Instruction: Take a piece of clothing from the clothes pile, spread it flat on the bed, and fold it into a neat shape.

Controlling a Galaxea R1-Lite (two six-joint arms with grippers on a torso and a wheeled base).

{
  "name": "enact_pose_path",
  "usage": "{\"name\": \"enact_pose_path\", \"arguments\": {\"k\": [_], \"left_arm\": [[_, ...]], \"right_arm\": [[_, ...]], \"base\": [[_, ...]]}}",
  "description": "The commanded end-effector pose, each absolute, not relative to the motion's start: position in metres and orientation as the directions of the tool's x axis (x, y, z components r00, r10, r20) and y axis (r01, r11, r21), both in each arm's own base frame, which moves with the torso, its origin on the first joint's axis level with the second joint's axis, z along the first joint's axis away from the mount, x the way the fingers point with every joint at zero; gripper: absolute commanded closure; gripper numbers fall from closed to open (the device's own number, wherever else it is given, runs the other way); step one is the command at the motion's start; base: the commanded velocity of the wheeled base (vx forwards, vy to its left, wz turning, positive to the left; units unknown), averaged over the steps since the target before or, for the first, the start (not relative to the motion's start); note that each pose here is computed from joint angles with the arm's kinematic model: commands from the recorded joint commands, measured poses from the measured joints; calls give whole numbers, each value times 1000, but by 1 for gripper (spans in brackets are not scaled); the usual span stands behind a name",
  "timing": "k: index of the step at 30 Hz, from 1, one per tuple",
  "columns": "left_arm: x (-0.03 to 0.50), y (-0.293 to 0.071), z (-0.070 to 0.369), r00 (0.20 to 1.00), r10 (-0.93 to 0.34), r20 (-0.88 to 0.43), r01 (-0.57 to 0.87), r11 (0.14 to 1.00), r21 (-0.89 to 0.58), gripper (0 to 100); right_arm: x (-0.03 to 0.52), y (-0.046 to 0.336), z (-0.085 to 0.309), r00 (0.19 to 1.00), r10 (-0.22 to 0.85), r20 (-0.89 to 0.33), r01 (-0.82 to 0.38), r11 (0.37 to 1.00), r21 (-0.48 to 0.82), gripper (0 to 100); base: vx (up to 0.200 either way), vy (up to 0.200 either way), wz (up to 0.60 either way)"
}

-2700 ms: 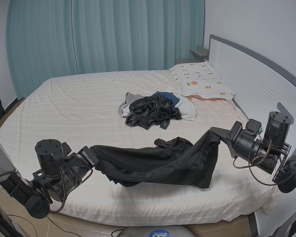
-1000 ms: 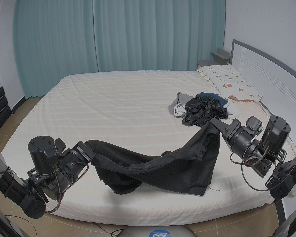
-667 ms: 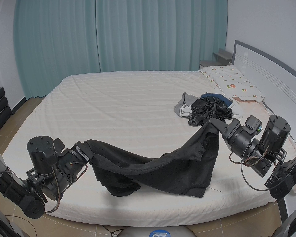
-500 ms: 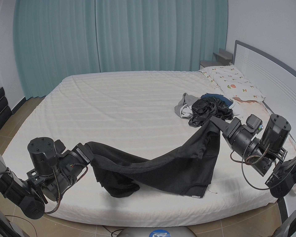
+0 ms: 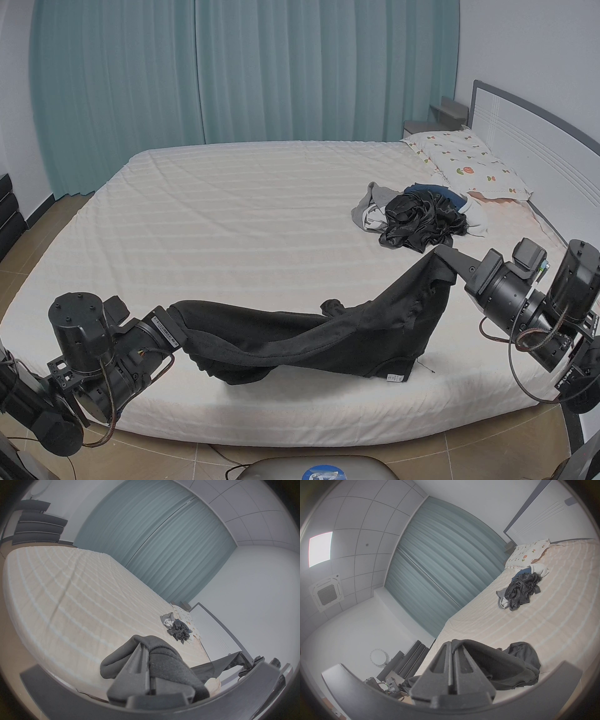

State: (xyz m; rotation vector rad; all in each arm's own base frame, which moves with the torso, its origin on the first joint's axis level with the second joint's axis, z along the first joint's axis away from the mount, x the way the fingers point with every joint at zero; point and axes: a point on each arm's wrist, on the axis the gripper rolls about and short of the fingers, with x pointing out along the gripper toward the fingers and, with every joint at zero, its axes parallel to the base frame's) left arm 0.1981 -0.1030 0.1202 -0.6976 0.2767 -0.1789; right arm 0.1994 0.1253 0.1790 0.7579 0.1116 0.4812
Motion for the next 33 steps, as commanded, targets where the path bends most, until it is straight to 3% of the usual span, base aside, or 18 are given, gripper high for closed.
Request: {"name": "enact_pose_path", "arguments": {"k": [1, 8, 14, 23, 26, 33], "left_arm": [[179, -96, 140, 955, -269, -123, 127, 750, -649, 100], [169, -89, 187, 969, -249, -4, 191, 756, -626, 100], [166, -86, 224, 968, -249, -39, 171, 764, -622, 100], [203, -88, 226, 980, -177, -92, 83, 782, -618, 100], [222, -88, 215, 980, -143, -141, 25, 783, -621, 100], [251, -90, 179, 944, -152, -292, -75, 765, -640, 100]], "right_arm": [[157, 112, 215, 845, 495, 200, -488, 564, 666, 100], [124, 91, 274, 801, 485, 351, -585, 511, 629, 100], [120, 85, 314, 780, 460, 425, -622, 491, 610, 100], [174, 102, 366, 780, 429, 456, -626, 520, 581, 100], [208, 111, 366, 818, 416, 397, -575, 560, 597, 100], [298, 147, 322, 865, 415, 280, -495, 623, 606, 100]], "base": [[-200, 0, 0], [-57, 0, 0], [0, 0, 0], [0, 0, 0], [0, 0, 0], [86, 0, 0]]}}
